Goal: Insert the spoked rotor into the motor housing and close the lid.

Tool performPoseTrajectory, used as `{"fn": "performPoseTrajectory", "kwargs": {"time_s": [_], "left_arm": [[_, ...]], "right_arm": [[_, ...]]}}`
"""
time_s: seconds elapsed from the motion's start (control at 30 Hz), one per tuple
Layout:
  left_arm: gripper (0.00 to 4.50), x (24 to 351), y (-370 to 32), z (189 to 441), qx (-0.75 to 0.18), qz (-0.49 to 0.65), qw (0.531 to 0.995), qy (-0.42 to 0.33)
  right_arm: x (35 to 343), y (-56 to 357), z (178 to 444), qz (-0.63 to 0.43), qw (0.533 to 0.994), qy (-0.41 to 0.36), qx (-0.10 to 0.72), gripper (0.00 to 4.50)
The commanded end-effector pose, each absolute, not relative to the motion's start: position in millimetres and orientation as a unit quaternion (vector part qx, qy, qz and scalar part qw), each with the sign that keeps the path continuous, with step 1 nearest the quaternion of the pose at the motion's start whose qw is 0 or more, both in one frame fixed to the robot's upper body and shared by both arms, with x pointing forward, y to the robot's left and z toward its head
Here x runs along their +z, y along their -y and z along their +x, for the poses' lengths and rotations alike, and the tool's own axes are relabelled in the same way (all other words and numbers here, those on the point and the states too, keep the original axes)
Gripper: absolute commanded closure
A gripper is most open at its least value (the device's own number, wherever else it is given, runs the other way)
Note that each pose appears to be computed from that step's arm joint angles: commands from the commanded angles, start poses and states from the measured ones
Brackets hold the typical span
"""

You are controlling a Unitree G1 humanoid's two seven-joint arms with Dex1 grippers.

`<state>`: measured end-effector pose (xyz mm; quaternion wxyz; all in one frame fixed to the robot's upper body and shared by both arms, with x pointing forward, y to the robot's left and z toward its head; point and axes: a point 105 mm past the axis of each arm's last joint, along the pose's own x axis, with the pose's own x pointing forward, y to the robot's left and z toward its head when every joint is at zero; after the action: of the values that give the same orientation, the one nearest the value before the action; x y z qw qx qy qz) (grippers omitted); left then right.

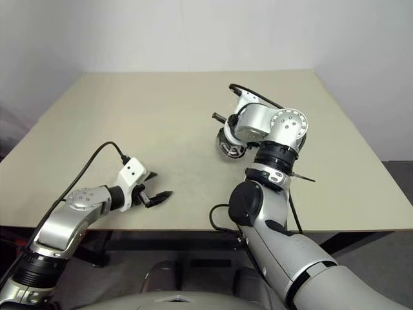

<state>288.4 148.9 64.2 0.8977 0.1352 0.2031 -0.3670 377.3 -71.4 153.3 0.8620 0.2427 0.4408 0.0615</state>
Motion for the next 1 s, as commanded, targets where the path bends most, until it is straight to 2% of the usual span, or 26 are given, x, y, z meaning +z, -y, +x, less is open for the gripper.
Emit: {"fn": "performPoseTrajectory", "kwargs": {"time_s": [0.03, 0.57, 0.83, 1.0], "left_arm": [[0.00, 77.9, -148.4, 293.1, -0.366, 0.145, 0.902, -0.180], [0.00, 79.1, -149.8, 294.6, -0.361, 0.147, 0.904, -0.177], [0.00, 79.2, -150.3, 295.1, -0.359, 0.147, 0.905, -0.177], [0.00, 79.0, -149.9, 295.9, -0.359, 0.146, 0.905, -0.176]], "right_arm": [[130.7, 29.6, 359.0, 0.240, 0.836, -0.478, 0.119, 4.49], [113.7, 31.6, 357.7, 0.229, 0.830, -0.493, 0.126, 4.49], [113.2, 30.4, 359.0, 0.215, 0.835, -0.490, 0.127, 1.93], [133.5, 20.9, 363.8, 0.225, 0.839, -0.469, 0.158, 1.93]]}}
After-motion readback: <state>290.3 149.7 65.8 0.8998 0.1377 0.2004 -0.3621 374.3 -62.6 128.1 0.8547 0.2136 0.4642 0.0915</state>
